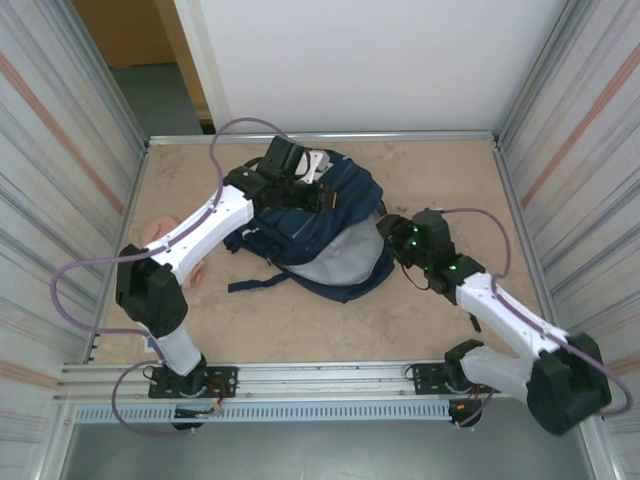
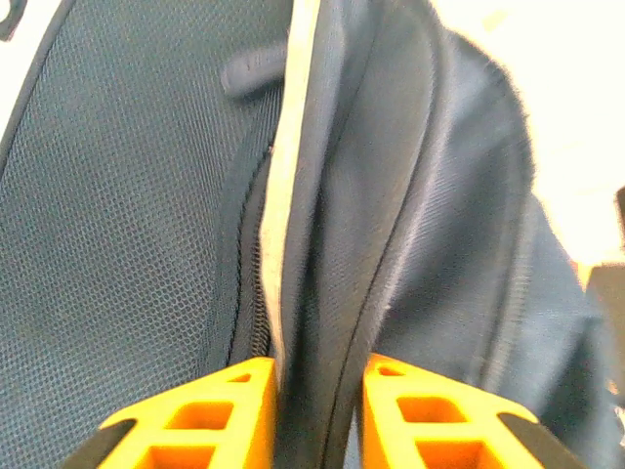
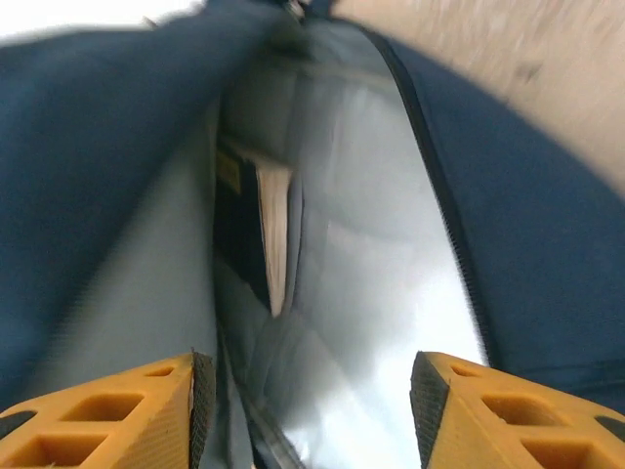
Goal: Pack books, pencil case, and school supplies into a backpack
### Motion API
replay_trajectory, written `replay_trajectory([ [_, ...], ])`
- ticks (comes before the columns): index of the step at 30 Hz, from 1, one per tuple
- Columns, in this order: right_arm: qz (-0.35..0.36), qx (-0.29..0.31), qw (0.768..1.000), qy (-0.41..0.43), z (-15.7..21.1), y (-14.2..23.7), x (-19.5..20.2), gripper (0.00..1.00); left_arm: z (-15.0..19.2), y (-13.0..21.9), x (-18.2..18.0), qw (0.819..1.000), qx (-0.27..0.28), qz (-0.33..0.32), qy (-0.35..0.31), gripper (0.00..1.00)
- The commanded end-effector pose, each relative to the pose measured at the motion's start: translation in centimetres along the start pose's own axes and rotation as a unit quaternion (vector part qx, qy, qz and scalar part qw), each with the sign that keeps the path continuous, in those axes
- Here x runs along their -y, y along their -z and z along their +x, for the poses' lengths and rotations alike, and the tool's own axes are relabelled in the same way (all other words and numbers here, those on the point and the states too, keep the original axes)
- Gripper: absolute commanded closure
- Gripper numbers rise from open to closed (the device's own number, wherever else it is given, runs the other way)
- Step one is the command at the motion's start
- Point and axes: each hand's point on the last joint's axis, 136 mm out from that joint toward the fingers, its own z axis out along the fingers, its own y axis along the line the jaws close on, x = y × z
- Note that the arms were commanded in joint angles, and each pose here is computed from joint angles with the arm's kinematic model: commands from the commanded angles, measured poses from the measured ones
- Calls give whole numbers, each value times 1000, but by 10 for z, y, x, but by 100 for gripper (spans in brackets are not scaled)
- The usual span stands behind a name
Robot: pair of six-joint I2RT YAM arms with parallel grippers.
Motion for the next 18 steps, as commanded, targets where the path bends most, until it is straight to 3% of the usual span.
replay_trajectory([
  [1, 59, 3, 995, 79, -2, 25, 29, 44, 20, 5, 10, 998, -44, 15, -30, 70],
  [6, 20, -37, 988, 151, 8, 56, -1, 42, 52, 35, -22, 994, -67, -77, -40, 61],
  [11, 27, -84, 969, 231, 30, 64, -15, 41, 87, 71, -106, 975, -19, -208, 80, 51],
  [15, 15, -127, 957, 261, 56, 52, -25, 40, 112, 74, -153, 960, 5, -218, 177, 50],
  [18, 13, -156, 950, 268, 78, 38, -28, 39, 121, 65, -169, 956, 7, -205, 210, 49],
])
